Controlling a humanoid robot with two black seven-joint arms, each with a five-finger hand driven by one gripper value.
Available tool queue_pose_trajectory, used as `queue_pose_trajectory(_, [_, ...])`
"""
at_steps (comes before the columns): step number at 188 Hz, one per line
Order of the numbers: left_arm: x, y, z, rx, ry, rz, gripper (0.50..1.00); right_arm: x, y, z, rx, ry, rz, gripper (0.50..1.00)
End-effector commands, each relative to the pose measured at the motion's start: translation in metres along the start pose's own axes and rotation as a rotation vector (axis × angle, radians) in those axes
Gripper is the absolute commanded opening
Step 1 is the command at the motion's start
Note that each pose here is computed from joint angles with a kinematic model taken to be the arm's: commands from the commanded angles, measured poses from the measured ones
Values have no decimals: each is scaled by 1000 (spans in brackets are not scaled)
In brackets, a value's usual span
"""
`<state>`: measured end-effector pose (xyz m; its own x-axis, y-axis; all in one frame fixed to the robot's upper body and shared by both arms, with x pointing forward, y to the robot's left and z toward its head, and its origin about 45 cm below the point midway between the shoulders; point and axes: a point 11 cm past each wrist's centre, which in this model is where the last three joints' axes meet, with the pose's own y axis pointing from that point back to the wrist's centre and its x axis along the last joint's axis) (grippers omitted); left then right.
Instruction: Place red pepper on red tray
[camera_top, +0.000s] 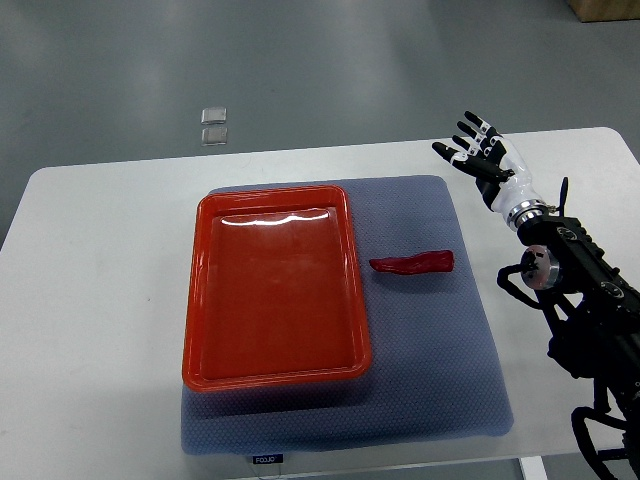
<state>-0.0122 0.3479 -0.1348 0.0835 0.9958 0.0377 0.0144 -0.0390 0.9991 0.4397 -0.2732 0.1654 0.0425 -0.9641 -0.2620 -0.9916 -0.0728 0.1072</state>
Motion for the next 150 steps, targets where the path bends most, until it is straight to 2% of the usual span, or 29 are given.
queue_pose_trajectory(1, [0,0,0,0,-2,0,1000,0,0,0,1,0,-1,924])
queue_pose_trajectory(150, [-1,0,-4,5,5,-1,1000,-3,-2,-2,5,-4,-11,926])
